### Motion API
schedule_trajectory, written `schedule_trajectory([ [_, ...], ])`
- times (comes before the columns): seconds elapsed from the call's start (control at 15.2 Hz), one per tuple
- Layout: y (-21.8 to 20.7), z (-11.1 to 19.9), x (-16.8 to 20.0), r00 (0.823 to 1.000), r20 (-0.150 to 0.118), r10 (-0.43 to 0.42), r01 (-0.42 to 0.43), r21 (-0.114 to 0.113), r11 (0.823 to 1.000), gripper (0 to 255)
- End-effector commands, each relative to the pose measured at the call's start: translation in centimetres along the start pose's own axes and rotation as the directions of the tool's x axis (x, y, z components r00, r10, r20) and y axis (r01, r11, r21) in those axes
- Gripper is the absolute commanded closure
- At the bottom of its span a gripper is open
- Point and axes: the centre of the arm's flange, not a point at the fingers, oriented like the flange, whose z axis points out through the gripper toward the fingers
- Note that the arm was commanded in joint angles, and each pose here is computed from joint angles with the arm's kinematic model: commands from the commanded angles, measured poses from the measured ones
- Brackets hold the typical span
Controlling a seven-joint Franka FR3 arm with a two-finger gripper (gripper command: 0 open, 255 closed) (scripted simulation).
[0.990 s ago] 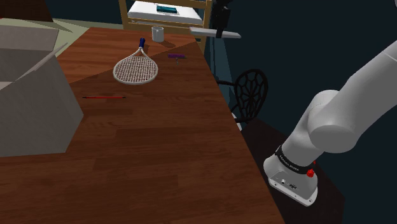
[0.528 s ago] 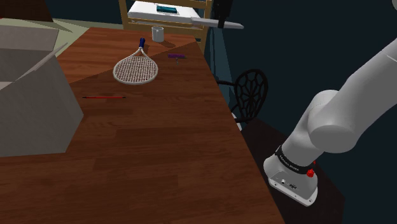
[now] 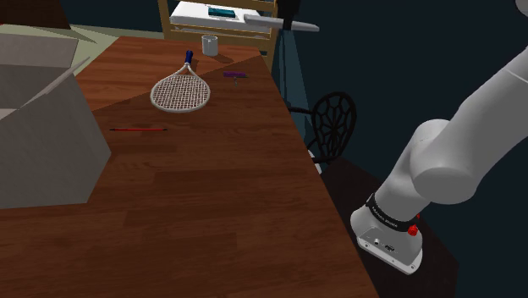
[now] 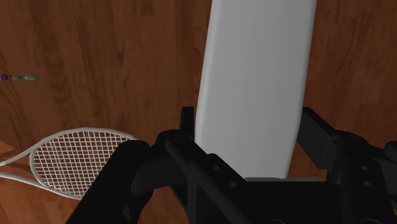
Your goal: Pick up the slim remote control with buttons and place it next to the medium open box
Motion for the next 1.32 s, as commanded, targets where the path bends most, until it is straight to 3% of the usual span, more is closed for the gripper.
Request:
schedule_trajectory([
  [0.0,-1.4,0.0,2.2,1.0,0.0,0.001,-0.001,0.0,1.0,255],
  [1.25,-15.8,0.1,22.7,1.0,0.0,0.001,-0.001,0.0,1.0,255],
])
